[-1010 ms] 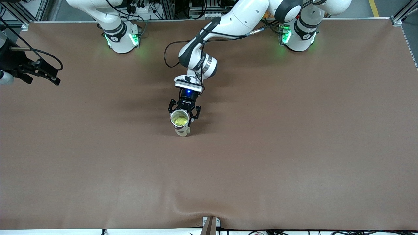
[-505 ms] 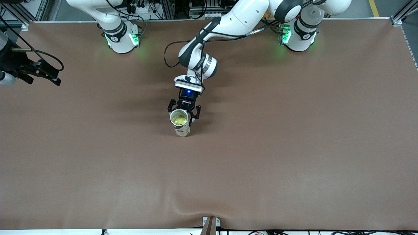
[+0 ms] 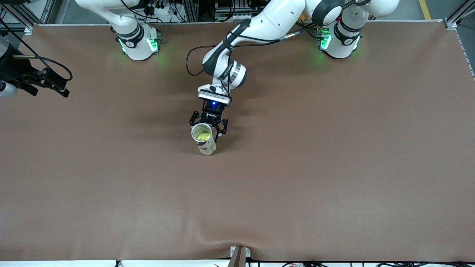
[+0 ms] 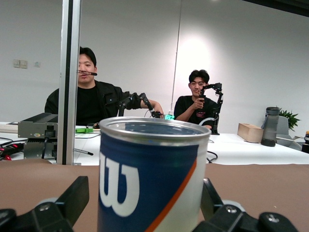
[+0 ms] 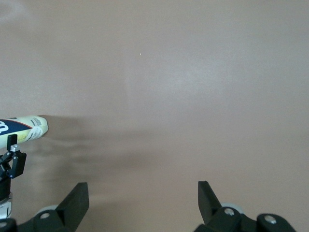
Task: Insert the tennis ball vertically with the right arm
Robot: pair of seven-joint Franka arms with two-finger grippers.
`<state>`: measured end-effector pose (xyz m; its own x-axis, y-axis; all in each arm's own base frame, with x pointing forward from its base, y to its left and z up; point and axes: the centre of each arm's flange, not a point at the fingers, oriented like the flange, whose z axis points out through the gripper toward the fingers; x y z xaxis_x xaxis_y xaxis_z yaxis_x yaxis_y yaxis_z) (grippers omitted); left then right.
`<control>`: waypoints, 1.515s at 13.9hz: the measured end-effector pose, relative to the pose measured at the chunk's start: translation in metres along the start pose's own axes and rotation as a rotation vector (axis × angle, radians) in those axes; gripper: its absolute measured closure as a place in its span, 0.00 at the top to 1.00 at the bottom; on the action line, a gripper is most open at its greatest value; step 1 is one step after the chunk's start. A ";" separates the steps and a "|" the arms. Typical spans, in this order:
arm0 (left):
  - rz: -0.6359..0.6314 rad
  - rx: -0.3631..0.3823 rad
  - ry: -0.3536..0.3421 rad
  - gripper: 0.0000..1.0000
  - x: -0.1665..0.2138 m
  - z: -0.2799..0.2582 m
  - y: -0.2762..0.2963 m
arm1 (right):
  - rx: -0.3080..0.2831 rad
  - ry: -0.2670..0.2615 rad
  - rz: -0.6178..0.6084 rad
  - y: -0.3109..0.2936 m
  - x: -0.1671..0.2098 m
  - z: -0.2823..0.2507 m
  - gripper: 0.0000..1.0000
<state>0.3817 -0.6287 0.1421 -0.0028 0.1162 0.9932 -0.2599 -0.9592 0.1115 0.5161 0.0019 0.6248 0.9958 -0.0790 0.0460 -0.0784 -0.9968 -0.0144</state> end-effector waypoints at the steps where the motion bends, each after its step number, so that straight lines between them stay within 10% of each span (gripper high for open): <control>1: -0.005 0.000 -0.006 1.00 0.000 -0.003 0.003 | 0.000 0.000 0.000 0.000 0.000 0.000 1.00; 13: -0.058 0.039 -0.029 1.00 -0.013 -0.052 0.029 | 0.000 0.001 0.000 0.000 0.000 0.000 1.00; 21: -0.150 0.315 -0.176 1.00 0.013 -0.151 0.084 | -0.001 0.001 0.001 0.001 0.000 0.000 1.00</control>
<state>0.2144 -0.6690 0.1593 0.1858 0.2411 0.9525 0.0641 -0.9703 0.2331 0.5162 0.0013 0.6247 0.9957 -0.0800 0.0466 -0.0794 -0.9967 -0.0136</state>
